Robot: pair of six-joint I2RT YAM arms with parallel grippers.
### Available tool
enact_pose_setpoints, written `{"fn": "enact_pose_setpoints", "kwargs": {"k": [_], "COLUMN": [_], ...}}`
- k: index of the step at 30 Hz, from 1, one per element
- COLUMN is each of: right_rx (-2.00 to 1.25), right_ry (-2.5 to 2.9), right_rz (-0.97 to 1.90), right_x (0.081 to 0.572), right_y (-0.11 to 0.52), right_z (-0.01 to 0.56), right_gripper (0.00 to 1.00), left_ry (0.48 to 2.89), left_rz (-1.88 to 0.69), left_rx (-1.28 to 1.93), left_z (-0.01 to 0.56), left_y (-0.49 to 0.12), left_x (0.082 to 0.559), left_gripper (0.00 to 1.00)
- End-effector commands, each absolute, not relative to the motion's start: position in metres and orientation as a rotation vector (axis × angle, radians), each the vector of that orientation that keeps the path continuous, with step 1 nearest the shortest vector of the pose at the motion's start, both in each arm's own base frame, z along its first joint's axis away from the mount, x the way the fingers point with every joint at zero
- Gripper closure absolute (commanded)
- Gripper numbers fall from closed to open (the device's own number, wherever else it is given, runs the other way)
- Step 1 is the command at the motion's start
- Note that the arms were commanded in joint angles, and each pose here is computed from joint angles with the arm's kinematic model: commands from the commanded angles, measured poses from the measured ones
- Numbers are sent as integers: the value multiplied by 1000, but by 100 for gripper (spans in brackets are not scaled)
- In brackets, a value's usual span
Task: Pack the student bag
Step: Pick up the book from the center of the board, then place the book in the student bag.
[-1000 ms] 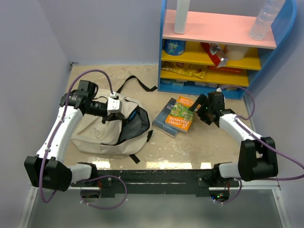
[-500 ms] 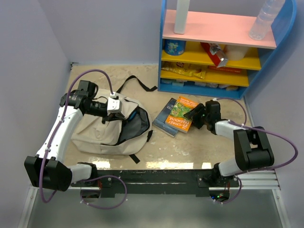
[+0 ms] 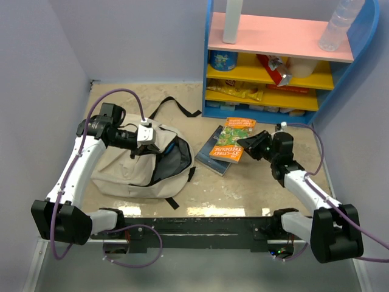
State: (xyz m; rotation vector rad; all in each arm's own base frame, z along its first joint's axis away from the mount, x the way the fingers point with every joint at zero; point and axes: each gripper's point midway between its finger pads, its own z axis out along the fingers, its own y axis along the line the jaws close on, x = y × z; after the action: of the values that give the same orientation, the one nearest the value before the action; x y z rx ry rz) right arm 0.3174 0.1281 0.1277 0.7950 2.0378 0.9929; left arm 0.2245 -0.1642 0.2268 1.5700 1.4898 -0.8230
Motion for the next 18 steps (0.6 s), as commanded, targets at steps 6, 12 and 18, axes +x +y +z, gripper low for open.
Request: {"fn": "enact_pose_setpoints", "kwargs": {"k": [6,12,18], "right_rx": [249,66,43], "right_ry": [1978,1987,2100], "right_rz": [1515,1659,1713], "right_x": [279,260,254], "right_y": [248,293,320], "right_z": [215,226,210], "right_gripper": [100,100,100], "left_ry": [1361,1358,1347], "left_rz": [-859,-844,-843], "left_rx": [1558,1559,1555], "left_z": [251,254,256], "left_y": [-175,-174,-174], "left_x": [223,222,222], "left_gripper": [100,100,100]}}
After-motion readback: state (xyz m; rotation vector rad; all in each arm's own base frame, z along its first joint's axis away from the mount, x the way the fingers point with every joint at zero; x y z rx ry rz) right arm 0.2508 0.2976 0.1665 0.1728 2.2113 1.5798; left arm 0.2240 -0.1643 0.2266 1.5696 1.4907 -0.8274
